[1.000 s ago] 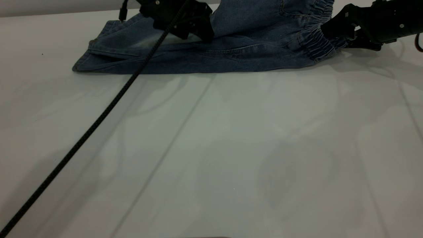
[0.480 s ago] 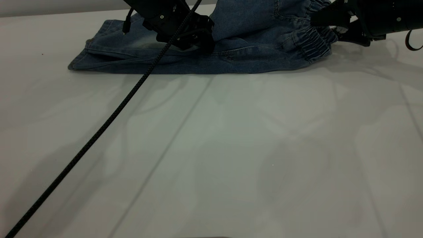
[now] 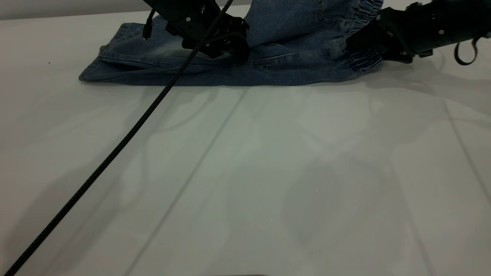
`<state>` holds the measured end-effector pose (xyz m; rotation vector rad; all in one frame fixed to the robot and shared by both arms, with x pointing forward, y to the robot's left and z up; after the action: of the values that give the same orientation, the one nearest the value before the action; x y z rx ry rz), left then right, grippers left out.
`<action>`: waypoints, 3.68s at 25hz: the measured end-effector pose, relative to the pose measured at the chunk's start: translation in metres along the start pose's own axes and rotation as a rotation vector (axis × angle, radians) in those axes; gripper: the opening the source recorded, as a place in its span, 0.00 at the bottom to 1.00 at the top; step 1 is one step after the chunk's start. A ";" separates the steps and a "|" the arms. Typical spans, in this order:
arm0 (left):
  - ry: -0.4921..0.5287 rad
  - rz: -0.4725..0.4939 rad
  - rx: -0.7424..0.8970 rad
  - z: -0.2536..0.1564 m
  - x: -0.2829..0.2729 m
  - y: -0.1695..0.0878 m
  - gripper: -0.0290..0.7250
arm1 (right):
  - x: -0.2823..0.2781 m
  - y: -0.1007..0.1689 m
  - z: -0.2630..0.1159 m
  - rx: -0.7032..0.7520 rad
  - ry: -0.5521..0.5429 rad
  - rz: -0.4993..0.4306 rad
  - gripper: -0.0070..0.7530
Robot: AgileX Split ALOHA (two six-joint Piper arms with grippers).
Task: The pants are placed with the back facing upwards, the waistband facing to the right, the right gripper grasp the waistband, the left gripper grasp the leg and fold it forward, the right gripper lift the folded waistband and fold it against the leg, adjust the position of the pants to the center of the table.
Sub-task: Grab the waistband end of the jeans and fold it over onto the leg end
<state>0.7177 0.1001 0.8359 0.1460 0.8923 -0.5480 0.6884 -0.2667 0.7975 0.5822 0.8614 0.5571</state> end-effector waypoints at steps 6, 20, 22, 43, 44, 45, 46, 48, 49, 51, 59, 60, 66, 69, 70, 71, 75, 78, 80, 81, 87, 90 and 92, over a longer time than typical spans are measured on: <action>-0.009 0.006 -0.004 0.001 0.000 0.001 0.72 | -0.003 -0.005 0.002 0.040 -0.006 -0.026 0.10; -0.011 0.005 -0.006 -0.005 0.010 -0.008 0.72 | -0.080 0.070 0.064 -0.079 -0.039 0.083 0.10; -0.017 0.002 0.010 -0.004 0.012 -0.016 0.72 | -0.076 0.086 0.064 -0.105 -0.027 0.117 0.10; 0.139 0.071 0.049 0.021 -0.082 0.077 0.72 | -0.044 0.169 0.070 -0.249 0.088 0.251 0.10; 0.155 0.078 0.049 0.016 -0.078 0.082 0.72 | -0.041 0.175 0.070 -0.260 0.090 0.256 0.10; 0.172 0.083 0.053 0.011 -0.073 0.084 0.72 | -0.038 0.180 0.069 -0.266 0.094 0.260 0.10; 0.187 0.085 0.057 0.007 -0.069 0.086 0.72 | -0.035 0.185 0.069 -0.274 0.095 0.261 0.10; 0.223 0.087 0.065 -0.004 -0.057 0.088 0.72 | -0.031 0.193 0.069 -0.285 0.093 0.260 0.10; 0.234 0.086 0.064 -0.008 -0.052 0.089 0.72 | -0.029 0.197 0.068 -0.291 0.095 0.262 0.10; 0.251 0.085 0.065 -0.017 -0.042 0.090 0.72 | -0.026 0.205 0.070 -0.307 0.091 0.267 0.10; 0.254 0.069 0.093 -0.020 -0.024 0.068 0.72 | -0.015 0.230 0.069 -0.360 0.076 0.270 0.10; 0.253 0.060 0.105 -0.019 -0.022 0.060 0.72 | -0.015 0.229 0.069 -0.360 0.071 0.263 0.10; 0.246 -0.005 0.156 -0.013 -0.009 0.010 0.72 | -0.014 0.225 0.072 -0.360 0.050 0.225 0.10; 0.266 -0.030 0.161 -0.009 -0.010 0.003 0.72 | -0.014 0.224 0.073 -0.362 0.049 0.217 0.10; 0.278 -0.037 0.157 -0.006 -0.012 0.004 0.72 | -0.014 0.224 0.073 -0.361 0.046 0.213 0.10; 0.299 -0.043 0.152 -0.003 -0.015 0.006 0.72 | -0.014 0.224 0.074 -0.360 0.041 0.207 0.10; 0.349 0.001 0.182 0.024 -0.046 0.022 0.72 | -0.012 0.222 0.074 -0.359 0.029 0.187 0.10; 0.373 0.099 0.196 0.050 -0.078 0.042 0.72 | -0.003 0.222 0.070 -0.358 0.035 0.176 0.10; 0.385 0.182 0.194 0.064 -0.099 0.055 0.72 | 0.009 0.221 0.061 -0.356 0.052 0.165 0.10; 0.396 0.217 0.186 0.069 -0.107 0.060 0.72 | 0.016 0.222 0.056 -0.356 0.063 0.164 0.10; 0.312 0.318 0.162 0.096 -0.135 0.070 0.72 | 0.057 0.226 0.021 -0.380 0.114 0.156 0.10; 0.301 0.317 0.161 0.099 -0.137 0.070 0.72 | 0.074 0.231 0.007 -0.376 0.098 0.162 0.11; 0.297 0.308 0.153 0.099 -0.136 0.069 0.72 | 0.084 0.232 0.001 -0.350 0.068 0.166 0.14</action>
<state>0.7537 0.1786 0.9963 0.5060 1.0918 -0.3090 0.6845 -0.0464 0.9095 0.3175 0.7599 0.8625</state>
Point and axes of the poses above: a point on each arm's last joint axis where the gripper is mounted, x pointing out along that axis toward the gripper, y along the wrist's bending axis when the last joint is at zero, z = x × y, the point moved 1 cm from there along x, pointing out along that axis toward the gripper, and after that the axes turned 4 degrees about x, right-handed, at the moved point
